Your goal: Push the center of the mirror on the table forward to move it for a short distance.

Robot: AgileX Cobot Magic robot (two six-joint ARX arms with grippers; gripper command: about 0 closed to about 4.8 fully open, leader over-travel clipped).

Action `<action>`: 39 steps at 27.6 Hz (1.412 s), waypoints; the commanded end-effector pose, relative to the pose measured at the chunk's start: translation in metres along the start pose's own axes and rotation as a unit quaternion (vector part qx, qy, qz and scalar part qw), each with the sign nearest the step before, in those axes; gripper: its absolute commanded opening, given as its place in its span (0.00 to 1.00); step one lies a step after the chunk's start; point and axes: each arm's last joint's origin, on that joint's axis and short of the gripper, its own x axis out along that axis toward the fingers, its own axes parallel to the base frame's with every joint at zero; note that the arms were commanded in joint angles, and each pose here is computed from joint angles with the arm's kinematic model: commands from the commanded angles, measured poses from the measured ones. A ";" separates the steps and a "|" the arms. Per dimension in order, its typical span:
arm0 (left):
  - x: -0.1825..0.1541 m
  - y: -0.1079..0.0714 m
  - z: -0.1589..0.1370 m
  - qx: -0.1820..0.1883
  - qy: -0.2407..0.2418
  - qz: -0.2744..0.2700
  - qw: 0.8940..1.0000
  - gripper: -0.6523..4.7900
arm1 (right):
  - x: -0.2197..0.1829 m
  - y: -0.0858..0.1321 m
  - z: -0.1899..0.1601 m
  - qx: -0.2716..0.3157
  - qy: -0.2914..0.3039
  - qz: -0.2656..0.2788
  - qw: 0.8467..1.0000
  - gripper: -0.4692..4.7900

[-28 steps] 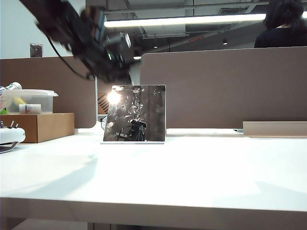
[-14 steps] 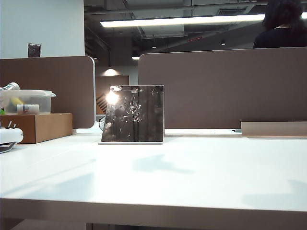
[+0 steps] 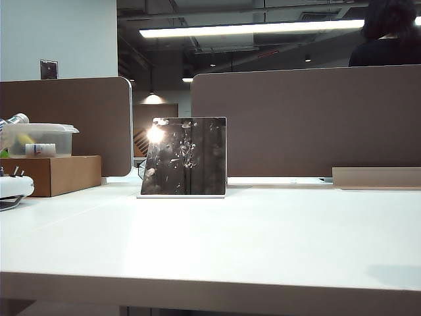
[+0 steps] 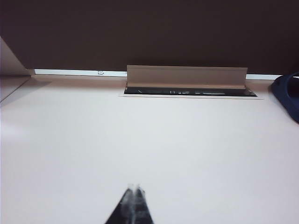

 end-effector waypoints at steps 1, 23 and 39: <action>-0.032 0.002 -0.013 -0.001 0.032 0.019 0.999 0.11 | 0.000 0.000 0.000 0.001 -0.006 -0.003 1.000 0.08; -0.067 0.004 -0.041 -0.023 0.148 0.019 0.989 0.11 | 0.000 0.000 -0.002 0.000 0.006 -0.003 1.000 0.08; -0.052 0.009 -0.044 0.161 0.080 0.086 0.980 0.11 | 0.000 0.000 -0.002 0.000 0.006 -0.003 1.000 0.08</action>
